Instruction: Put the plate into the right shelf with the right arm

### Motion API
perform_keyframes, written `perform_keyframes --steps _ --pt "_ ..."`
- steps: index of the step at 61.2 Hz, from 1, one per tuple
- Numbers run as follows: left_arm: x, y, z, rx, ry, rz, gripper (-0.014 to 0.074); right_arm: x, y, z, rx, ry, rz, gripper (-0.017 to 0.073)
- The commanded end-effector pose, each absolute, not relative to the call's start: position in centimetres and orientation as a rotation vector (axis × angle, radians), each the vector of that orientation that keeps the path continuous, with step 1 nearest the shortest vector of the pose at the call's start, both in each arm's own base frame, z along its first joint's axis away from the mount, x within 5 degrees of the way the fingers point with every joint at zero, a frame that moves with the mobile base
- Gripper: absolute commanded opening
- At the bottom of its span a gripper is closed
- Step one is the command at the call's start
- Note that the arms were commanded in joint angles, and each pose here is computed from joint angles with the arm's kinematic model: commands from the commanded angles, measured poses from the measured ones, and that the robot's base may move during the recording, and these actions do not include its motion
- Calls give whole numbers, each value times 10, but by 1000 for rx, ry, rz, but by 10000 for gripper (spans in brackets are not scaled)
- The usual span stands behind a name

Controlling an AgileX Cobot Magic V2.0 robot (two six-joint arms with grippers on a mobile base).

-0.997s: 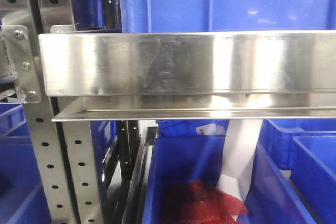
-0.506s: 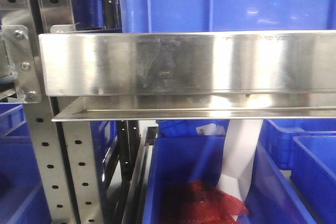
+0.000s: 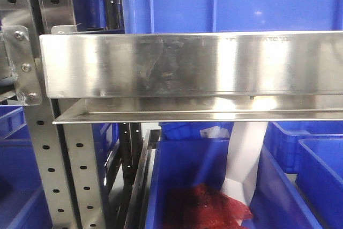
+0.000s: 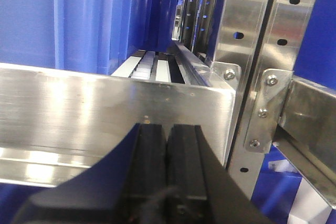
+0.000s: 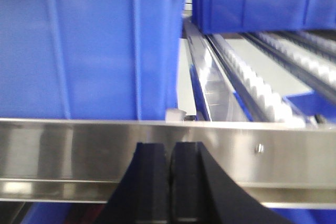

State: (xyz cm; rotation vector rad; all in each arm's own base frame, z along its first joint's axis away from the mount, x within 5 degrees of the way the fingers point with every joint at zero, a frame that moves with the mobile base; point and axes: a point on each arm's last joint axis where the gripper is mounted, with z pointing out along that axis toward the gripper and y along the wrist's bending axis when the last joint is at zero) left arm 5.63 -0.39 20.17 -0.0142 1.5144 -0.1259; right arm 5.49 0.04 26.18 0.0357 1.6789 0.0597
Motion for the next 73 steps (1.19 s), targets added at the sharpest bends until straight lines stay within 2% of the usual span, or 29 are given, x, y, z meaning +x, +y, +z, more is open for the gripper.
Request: perform_keyframes --steps 1,21,73 --pt "55 -4 208 -15 1423 -137 -47 58 -1 263 81 1533 58 56" --pt "55 -4 208 -15 1423 -137 -47 55 -3 209 112 1443 28 56" --pt "55 -4 208 -15 1423 -137 -47 55 -3 207 95 1478 7 56"
